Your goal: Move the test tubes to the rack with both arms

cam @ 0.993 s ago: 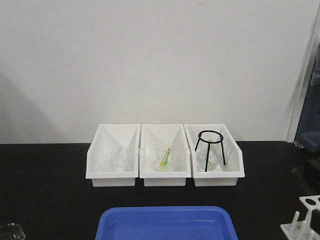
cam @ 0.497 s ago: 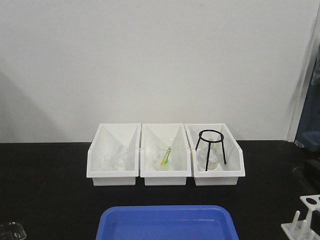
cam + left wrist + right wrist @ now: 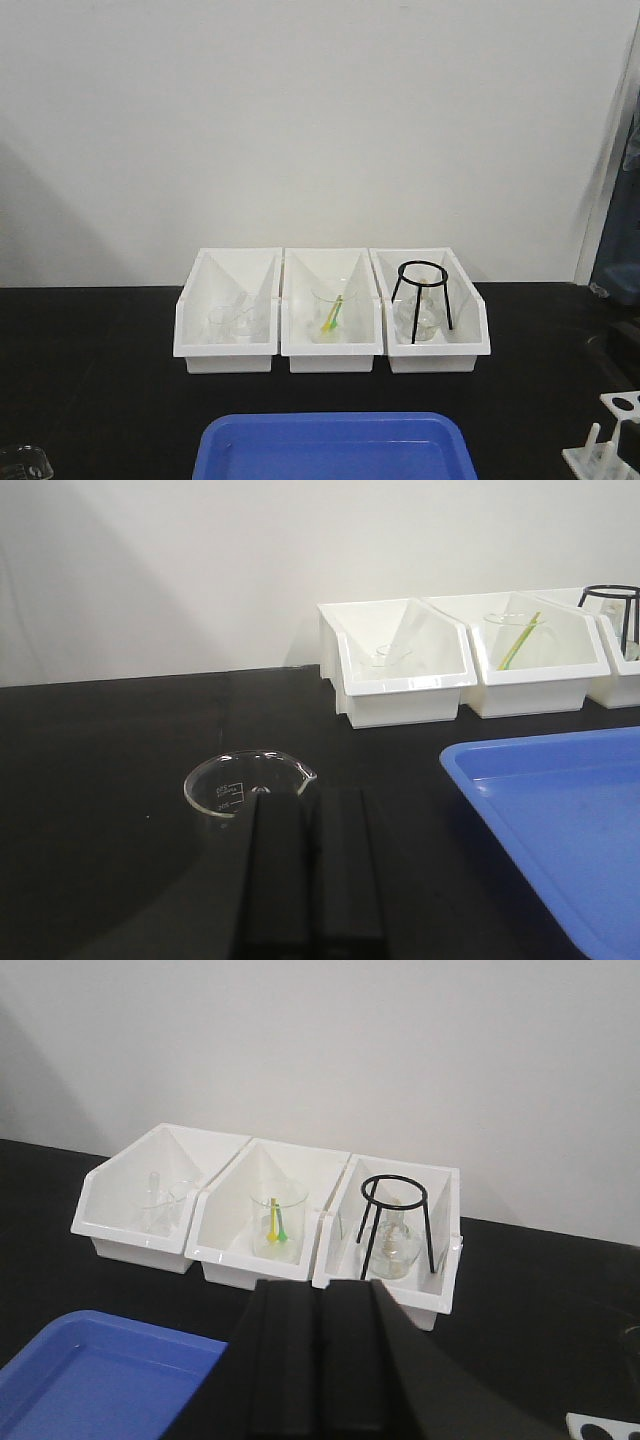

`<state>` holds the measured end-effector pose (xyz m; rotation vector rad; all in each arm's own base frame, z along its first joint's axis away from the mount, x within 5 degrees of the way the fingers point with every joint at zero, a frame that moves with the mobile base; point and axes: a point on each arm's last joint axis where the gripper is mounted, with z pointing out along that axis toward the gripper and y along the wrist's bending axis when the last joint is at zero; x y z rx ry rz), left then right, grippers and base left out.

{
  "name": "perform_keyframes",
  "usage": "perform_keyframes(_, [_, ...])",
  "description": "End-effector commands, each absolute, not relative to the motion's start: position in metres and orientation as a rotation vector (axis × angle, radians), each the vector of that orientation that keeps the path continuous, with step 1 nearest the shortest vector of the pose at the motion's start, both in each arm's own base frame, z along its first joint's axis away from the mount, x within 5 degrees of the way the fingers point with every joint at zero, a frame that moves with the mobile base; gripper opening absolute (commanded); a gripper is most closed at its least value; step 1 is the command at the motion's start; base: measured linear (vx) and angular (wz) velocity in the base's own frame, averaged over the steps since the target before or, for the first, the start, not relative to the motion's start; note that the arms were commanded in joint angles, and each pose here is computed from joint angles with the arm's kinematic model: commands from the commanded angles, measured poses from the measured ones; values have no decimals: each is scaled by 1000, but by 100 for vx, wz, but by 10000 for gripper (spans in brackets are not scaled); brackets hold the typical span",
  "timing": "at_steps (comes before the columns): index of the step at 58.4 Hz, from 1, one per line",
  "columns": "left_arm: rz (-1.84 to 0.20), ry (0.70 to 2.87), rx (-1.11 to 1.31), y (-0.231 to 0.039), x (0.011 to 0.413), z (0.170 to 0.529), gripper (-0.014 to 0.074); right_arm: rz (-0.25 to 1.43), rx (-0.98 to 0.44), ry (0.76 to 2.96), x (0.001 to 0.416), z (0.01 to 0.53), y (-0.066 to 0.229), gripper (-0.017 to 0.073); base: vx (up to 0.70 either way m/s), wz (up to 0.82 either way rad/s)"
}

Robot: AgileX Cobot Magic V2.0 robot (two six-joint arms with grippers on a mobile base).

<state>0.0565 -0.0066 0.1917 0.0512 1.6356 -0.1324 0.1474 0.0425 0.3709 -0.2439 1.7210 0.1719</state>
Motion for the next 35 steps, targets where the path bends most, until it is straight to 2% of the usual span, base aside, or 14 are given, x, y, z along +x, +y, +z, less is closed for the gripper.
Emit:
perform_keyframes(1, [-151, 1566, 36, -7, 57, 191, -20, 181, -250, 1608, 146, 390, 43, -8, 0, 0])
perform_keyframes(35, [-151, 1566, 36, -7, 57, 191, -20, 155, -269, 1621, 146, 388, 43, -8, 0, 0])
